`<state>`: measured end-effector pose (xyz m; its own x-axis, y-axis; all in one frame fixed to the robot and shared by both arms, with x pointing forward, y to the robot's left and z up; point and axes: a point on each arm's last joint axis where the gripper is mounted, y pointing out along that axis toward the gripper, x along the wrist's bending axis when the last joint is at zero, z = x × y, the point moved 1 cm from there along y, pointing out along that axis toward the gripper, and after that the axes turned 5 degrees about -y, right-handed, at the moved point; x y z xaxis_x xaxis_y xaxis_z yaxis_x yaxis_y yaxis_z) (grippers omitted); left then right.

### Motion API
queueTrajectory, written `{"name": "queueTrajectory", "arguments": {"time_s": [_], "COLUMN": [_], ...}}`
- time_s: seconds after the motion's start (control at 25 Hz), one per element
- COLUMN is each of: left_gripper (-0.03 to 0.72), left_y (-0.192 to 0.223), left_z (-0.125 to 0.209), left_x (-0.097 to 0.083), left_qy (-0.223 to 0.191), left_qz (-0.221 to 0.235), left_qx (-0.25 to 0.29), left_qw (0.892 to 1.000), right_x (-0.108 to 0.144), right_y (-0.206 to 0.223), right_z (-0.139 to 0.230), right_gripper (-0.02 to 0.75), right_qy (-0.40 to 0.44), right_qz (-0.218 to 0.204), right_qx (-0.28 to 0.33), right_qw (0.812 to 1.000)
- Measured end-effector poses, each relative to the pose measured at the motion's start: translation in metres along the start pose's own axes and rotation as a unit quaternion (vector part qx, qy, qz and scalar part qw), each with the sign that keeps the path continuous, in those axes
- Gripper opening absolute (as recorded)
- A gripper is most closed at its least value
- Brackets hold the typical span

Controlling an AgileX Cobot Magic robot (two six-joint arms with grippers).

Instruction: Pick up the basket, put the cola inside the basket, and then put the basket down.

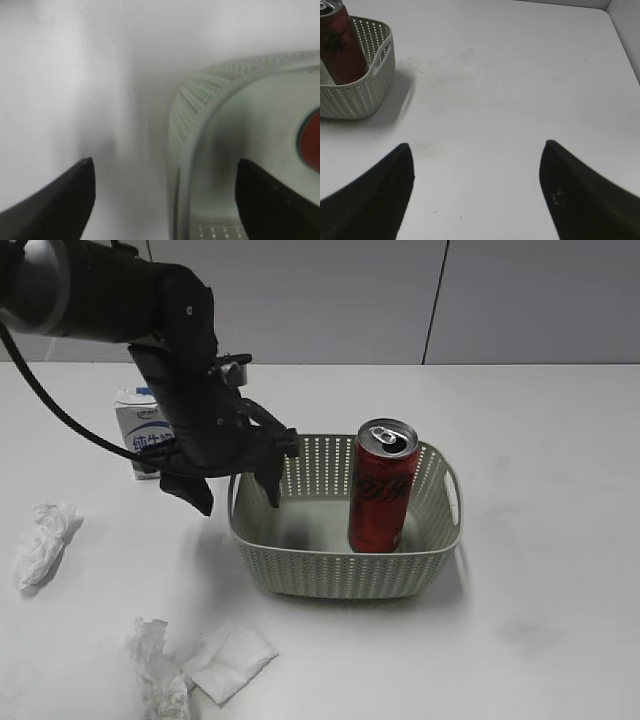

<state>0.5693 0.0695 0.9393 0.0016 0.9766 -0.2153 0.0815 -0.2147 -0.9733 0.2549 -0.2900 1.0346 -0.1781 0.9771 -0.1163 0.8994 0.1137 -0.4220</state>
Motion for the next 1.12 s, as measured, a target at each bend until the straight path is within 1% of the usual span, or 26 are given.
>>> {"name": "queueTrajectory", "arguments": {"time_s": [0.16,0.28,0.36,0.44,0.64,0.76,0.88,1.0,1.12], "left_gripper": [0.681,0.681,0.681,0.680,0.671,0.649,0.624,0.613,0.607], "left_y": [-0.025,-0.050,-0.067,-0.085,-0.123,-0.147,-0.171,-0.194,-0.211], "left_z": [-0.003,-0.008,-0.012,-0.017,-0.022,-0.024,-0.020,-0.003,0.023], "left_x": [0.005,0.018,0.032,0.052,0.111,0.151,0.181,0.196,0.197], "left_qy": [0.017,0.020,0.020,0.020,0.008,0.001,-0.012,-0.011,-0.007], "left_qz": [-0.005,-0.002,-0.003,-0.007,-0.032,-0.057,-0.074,-0.089,-0.099], "left_qx": [-0.007,-0.017,-0.022,-0.028,-0.024,-0.048,-0.077,-0.103,-0.123], "left_qw": [1.000,1.000,1.000,0.999,0.999,0.997,0.994,0.991,0.987], "right_x": [0.000,0.000,0.000,0.000,0.000,0.000,0.000,0.000,0.000], "right_y": [0.000,0.000,0.000,0.000,0.000,0.000,0.000,0.000,0.000], "right_z": [0.000,0.000,0.000,0.000,0.000,0.000,0.000,0.000,0.000], "right_gripper": [0.594,0.594,0.594,0.594,0.594,0.594,0.594,0.594,0.593], "right_qy": [0.000,0.000,0.000,0.000,0.000,0.000,0.000,0.000,0.000], "right_qz": [0.000,0.000,0.000,0.000,0.000,0.000,0.000,0.000,0.000], "right_qx": [0.000,-0.001,-0.001,-0.001,-0.001,-0.001,-0.001,-0.001,-0.001], "right_qw": [1.000,1.000,1.000,1.000,1.000,1.000,1.000,1.000,1.000]}}
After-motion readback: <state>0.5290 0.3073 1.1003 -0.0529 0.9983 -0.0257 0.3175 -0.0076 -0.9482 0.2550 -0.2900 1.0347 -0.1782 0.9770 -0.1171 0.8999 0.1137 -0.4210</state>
